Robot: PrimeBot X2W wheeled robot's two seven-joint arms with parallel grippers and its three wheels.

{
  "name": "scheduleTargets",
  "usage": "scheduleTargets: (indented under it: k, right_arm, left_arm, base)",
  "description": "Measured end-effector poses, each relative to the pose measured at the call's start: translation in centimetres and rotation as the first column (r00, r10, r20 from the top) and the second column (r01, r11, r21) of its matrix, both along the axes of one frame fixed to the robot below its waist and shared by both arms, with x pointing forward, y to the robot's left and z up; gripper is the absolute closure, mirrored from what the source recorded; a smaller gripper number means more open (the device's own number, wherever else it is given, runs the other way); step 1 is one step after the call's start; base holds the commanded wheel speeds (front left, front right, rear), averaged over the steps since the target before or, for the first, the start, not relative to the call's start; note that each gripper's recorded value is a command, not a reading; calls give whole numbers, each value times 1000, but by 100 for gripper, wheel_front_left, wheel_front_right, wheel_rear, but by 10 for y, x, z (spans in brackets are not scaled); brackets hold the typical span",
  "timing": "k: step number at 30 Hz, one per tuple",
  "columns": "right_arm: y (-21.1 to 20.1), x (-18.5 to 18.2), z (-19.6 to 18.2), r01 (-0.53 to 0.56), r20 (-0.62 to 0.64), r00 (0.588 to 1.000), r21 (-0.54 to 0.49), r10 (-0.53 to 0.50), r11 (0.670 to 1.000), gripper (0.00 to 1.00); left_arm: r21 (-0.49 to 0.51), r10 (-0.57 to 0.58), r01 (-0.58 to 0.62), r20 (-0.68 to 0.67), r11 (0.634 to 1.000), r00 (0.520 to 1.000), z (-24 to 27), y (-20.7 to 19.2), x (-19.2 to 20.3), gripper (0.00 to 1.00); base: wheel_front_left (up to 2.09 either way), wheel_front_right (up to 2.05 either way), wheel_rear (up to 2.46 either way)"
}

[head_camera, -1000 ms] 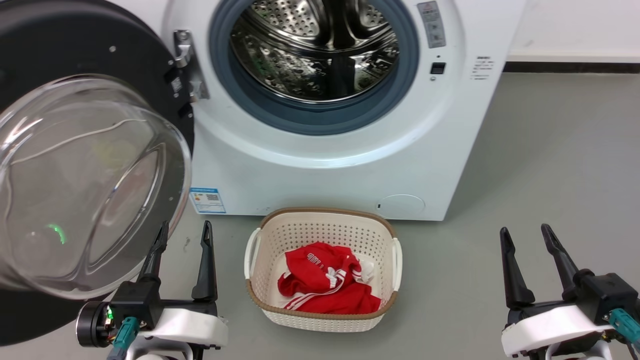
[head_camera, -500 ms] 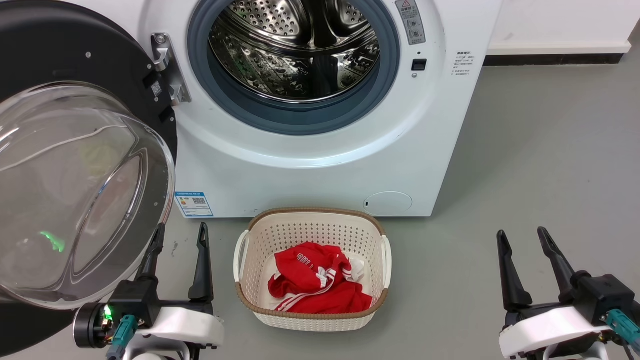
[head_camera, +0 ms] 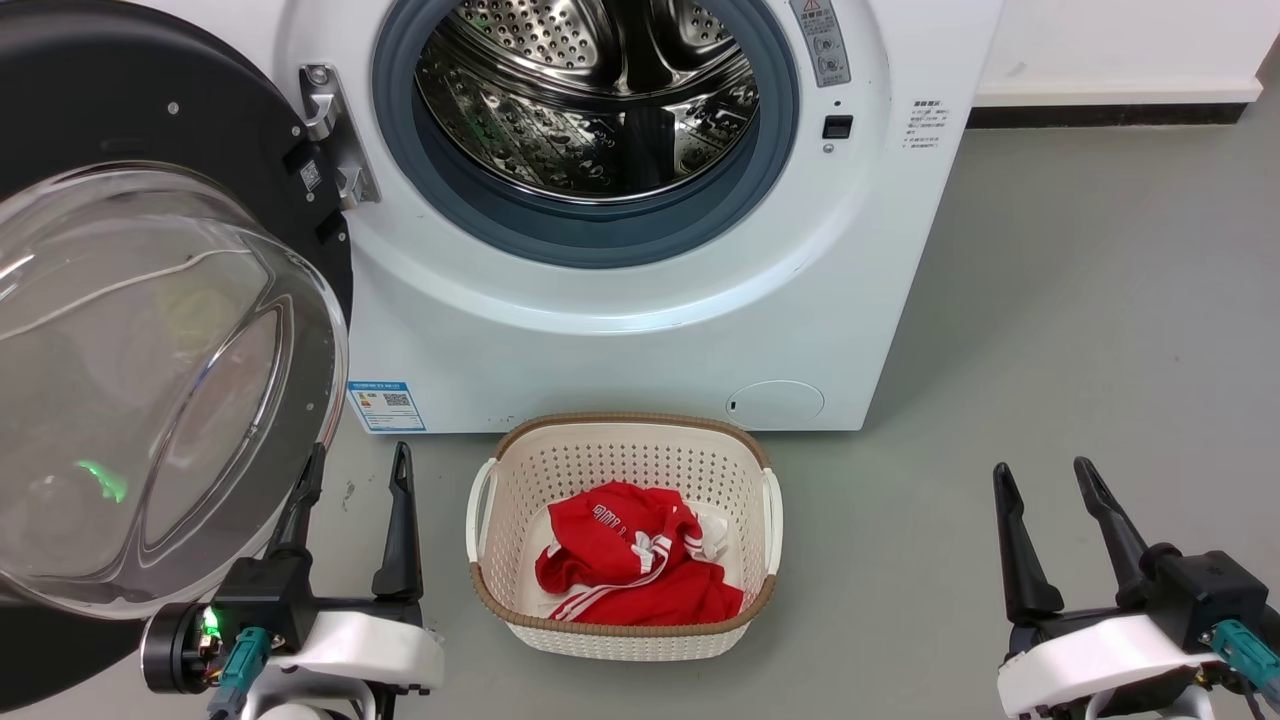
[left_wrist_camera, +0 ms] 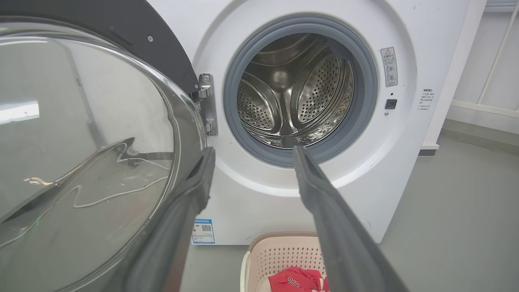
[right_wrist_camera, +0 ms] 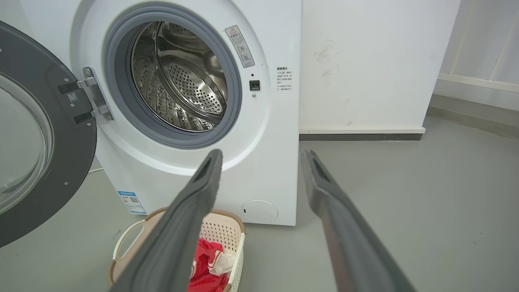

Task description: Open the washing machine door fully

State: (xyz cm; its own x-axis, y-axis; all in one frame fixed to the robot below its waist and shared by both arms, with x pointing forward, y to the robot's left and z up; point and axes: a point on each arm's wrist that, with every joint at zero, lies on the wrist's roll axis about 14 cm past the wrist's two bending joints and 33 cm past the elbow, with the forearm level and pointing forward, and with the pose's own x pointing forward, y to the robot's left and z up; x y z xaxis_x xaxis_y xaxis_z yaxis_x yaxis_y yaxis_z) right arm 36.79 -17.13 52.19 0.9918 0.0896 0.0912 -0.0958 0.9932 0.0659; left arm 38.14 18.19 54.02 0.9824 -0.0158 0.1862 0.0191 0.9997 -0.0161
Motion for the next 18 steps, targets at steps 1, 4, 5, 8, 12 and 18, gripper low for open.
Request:
scheduleTargets:
  k: [1, 4, 5, 8, 12, 18]
  right_arm:
    - [0, 0, 0, 0, -1, 1000, 1, 0, 1000, 0]
    - [0, 0, -1, -1, -2, 1000, 2, 1, 1000, 0]
    - [0, 0, -1, -1, -2, 1000, 4, 1, 1000, 0]
    - [0, -4, -14, 1, -45, 999, 4, -1, 1000, 100]
    - [-2, -8, -23, 11, -77, 997, 60, -7, 998, 100]
    - [-5, -7, -26, 33, -100, 995, 181, -15, 983, 100]
  left_arm:
    - [0, 0, 0, 0, 1000, 1000, 0, 0, 0, 0]
    - [-1, -1, 1, 0, 1000, 1000, 0, 0, 0, 0]
    - [-1, 0, 0, 1, 1000, 1000, 0, 1, 0, 0]
    - [-4, 2, -2, -44, 1000, 999, -14, 1, -4, 100]
    - [-59, 15, -22, -102, 998, 995, -28, 6, -6, 100]
    - [-183, 16, -40, -131, 982, 991, -34, 11, -6, 100]
  base:
    - [0, 0, 0]
    - [0, 0, 0]
    - [0, 0, 0]
    - [0, 0, 0]
    - [0, 0, 0]
    - [0, 0, 0]
